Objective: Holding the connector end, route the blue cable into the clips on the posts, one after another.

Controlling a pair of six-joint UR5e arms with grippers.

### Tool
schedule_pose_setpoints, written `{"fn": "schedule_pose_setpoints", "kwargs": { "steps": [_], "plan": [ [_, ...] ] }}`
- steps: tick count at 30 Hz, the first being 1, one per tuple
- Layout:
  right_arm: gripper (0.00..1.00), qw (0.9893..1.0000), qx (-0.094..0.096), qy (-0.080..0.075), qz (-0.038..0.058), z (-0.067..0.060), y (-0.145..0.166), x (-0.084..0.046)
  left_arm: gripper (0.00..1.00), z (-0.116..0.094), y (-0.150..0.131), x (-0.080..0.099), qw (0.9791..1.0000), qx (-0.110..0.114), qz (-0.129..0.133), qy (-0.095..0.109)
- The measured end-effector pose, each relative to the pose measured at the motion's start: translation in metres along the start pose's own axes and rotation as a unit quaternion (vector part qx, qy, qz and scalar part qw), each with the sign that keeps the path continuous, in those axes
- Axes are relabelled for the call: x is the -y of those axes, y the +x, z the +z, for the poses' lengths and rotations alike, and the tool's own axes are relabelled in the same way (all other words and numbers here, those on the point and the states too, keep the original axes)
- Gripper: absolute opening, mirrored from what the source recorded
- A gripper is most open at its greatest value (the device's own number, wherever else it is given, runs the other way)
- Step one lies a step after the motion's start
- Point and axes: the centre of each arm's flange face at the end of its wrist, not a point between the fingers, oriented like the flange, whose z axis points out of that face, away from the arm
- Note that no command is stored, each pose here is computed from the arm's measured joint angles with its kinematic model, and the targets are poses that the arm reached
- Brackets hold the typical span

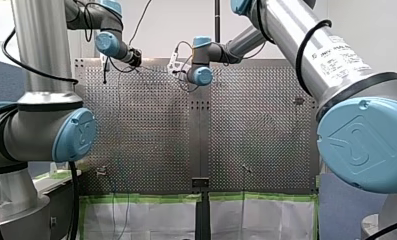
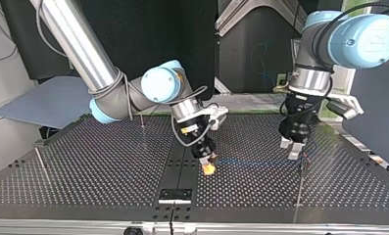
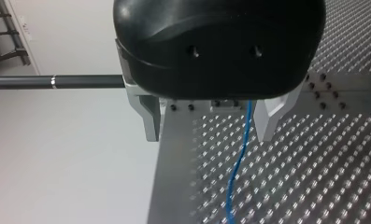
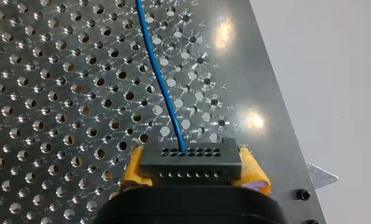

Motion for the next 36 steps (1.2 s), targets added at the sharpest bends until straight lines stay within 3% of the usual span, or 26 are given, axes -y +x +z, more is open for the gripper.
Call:
{"fn": "schedule_pose_setpoints", "kwargs": {
  "steps": [6, 15, 21, 27, 36],
  "plan": [
    [0.0, 1.0, 0.0, 0.0, 0.0, 0.0, 0.0, 0.0, 1.0, 0.011, 0.012, 0.017, 0.9999, -0.005, 0.002, 0.009],
    [0.0, 1.0, 0.002, 0.001, -0.0002, 0.0, 0.0, 0.0, 1.0, 0.034, 0.014, 0.044, 0.9995, -0.002, 0.029, 0.01],
    [0.0, 1.0, 0.002, -0.001, -0.0012, 0.0, 0.0, -0.002, 1.0, 0.04, 0.024, 0.063, 0.9994, -0.008, 0.031, 0.009],
    [0.0, 1.0, 0.003, -0.004, -0.0009, 0.0, 0.0, -0.006, 1.0, 0.039, 0.025, 0.062, 0.9994, -0.012, 0.032, -0.012],
    [0.0, 0.9999, 0.007, -0.009, -0.0038, -0.001, -0.002, -0.013, 1.0, 0.042, 0.025, 0.045, 0.9981, -0.011, 0.022, -0.057]
  ]
}}
